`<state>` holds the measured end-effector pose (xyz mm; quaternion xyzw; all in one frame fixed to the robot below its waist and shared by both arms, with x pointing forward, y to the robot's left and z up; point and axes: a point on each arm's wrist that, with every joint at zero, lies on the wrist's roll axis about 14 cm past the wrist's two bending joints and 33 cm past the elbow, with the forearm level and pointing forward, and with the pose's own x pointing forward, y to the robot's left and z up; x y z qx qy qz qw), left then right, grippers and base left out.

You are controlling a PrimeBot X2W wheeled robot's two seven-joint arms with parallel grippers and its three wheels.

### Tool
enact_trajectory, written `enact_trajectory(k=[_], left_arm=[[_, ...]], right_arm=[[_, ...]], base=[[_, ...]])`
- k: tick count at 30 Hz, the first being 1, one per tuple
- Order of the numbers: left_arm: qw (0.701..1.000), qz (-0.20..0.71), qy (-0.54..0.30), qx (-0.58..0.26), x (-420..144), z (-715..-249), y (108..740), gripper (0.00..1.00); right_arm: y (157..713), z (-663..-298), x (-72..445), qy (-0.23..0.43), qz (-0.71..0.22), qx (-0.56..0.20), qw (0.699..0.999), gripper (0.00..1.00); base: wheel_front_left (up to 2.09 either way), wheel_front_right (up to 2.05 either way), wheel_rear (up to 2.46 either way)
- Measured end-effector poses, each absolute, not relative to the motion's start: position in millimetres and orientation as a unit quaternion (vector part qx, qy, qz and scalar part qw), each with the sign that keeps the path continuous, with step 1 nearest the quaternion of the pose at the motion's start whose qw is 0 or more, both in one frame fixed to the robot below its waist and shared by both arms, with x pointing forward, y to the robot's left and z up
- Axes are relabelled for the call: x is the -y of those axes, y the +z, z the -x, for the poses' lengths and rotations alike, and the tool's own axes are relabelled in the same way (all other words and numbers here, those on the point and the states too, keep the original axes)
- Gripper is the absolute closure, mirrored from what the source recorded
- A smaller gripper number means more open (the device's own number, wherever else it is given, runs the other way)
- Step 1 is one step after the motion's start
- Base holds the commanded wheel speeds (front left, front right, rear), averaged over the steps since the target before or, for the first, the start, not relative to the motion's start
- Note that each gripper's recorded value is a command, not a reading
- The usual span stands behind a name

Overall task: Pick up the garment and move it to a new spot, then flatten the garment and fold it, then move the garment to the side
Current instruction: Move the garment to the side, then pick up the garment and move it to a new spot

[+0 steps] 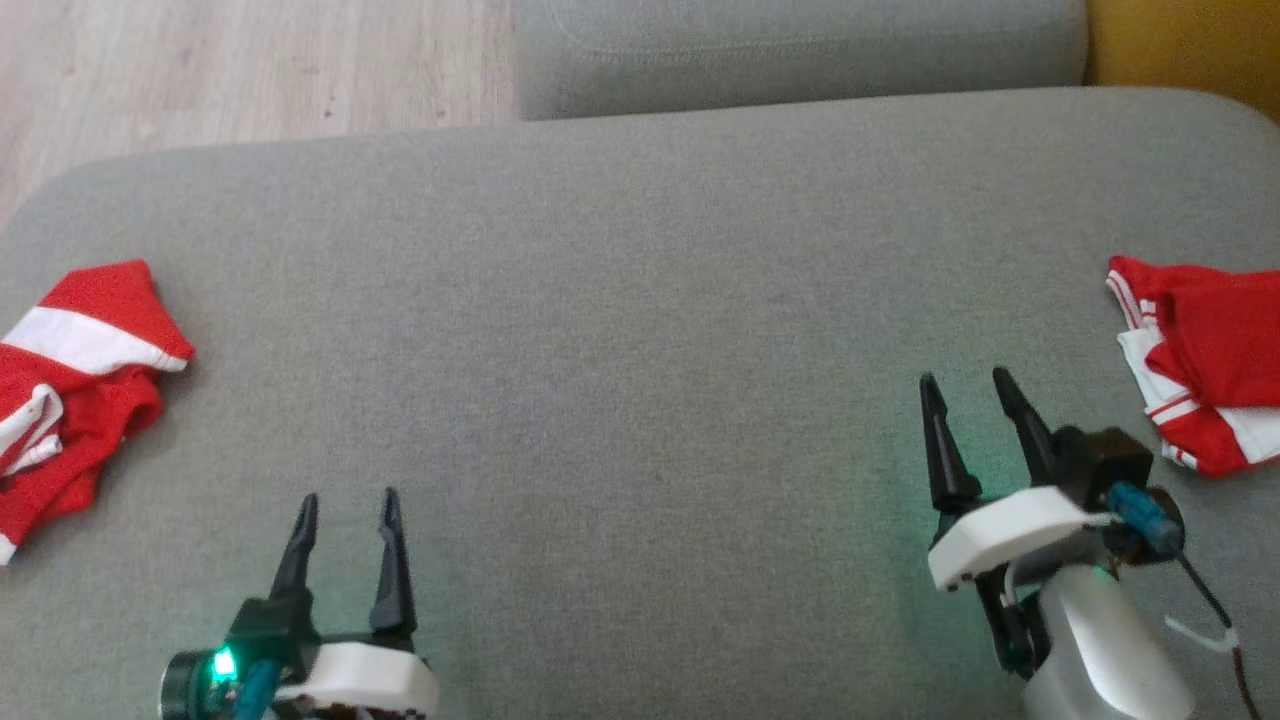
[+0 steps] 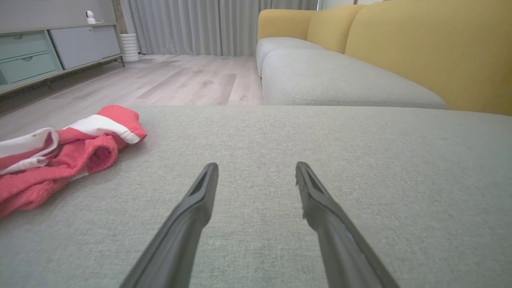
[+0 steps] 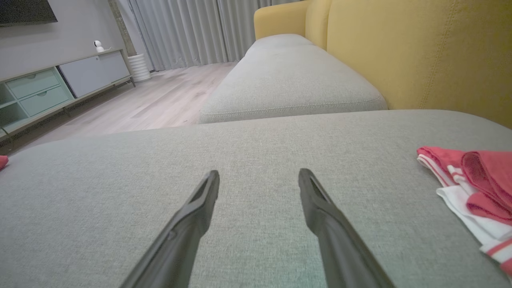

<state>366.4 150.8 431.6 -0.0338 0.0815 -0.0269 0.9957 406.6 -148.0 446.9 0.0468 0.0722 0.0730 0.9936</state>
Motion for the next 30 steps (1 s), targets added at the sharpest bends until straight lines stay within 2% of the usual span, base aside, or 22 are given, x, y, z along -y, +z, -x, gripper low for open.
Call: enact_trajectory(k=[6,16,22,30], left_arm=[[0.996,0.043,-0.002,-0.076,-163,-357,435,0.00],[0.995,0.049,0.011,-0.084,-170,-349,430,0.00],[0.994,0.051,0.046,-0.088,-189,-338,427,0.00],[0.982,0.054,0.153,-0.094,-248,-303,423,0.00]], right_arm=[[446,-393,148,0.072,-0.052,-0.074,0.993,0.00],[442,-395,135,0.091,-0.052,-0.080,0.991,0.00],[437,-402,101,0.140,-0.049,-0.088,0.985,0.00],[429,-401,20,0.259,-0.039,-0.102,0.960,0.00]], base=[[0.00,0.00,0.00],[0.00,0.00,0.00],[0.00,0.00,0.00],[0.00,0.00,0.00]])
